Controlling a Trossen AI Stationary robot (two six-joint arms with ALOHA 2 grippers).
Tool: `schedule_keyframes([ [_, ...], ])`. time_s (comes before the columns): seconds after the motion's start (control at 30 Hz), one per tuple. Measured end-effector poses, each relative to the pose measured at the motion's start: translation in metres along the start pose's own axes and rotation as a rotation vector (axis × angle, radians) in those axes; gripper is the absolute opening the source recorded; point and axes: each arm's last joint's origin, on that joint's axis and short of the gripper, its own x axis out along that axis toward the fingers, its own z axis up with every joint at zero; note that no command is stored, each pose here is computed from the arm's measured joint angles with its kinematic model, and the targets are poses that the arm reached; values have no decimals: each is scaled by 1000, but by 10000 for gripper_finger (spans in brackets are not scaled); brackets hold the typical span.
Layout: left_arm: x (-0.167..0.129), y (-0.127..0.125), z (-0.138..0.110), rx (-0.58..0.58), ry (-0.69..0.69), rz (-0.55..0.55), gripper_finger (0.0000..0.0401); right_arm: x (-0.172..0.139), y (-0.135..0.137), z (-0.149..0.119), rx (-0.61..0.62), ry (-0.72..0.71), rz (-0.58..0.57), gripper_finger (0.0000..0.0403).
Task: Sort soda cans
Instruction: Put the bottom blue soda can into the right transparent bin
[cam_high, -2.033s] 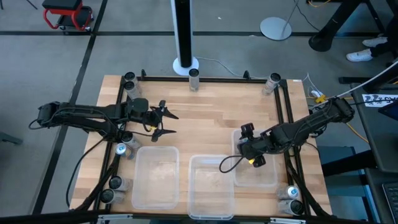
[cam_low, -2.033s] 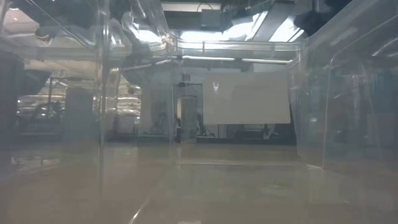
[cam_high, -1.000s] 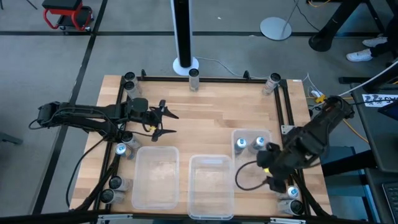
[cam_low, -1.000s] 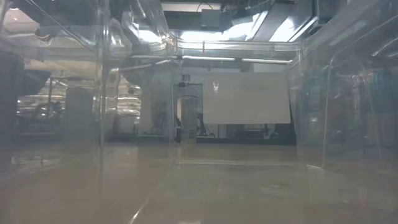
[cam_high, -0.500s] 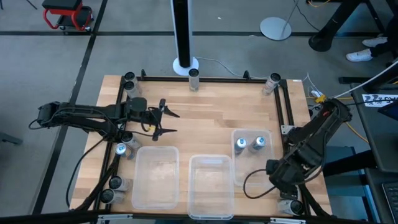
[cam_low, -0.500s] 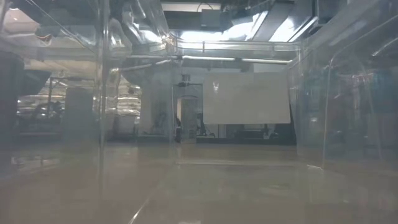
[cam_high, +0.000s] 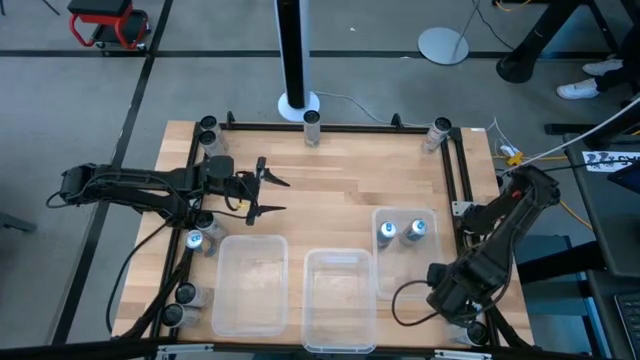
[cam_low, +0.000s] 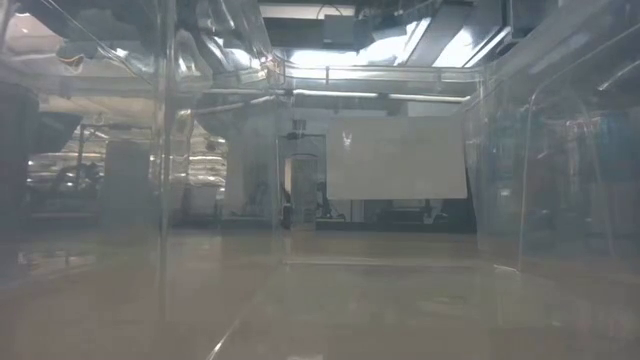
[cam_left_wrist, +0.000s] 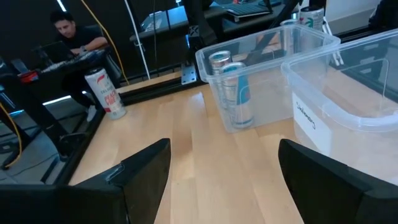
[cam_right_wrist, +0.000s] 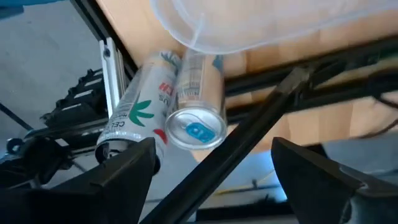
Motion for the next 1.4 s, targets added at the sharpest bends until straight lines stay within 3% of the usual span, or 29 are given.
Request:
schedule_keyframes([
  [0.53, 0, 0, -1, -10, 6, -2, 288, 24, 2, 15, 63, 67, 1, 319],
  [1.03, 0, 0, -1, -7, 6, -2, 288, 49, -3, 22, 46, 189, 27, 319],
  [1.4, 0, 0, 0, -7, 5, -2, 288, 69, -8, 30, 4, 179, 37, 319],
])
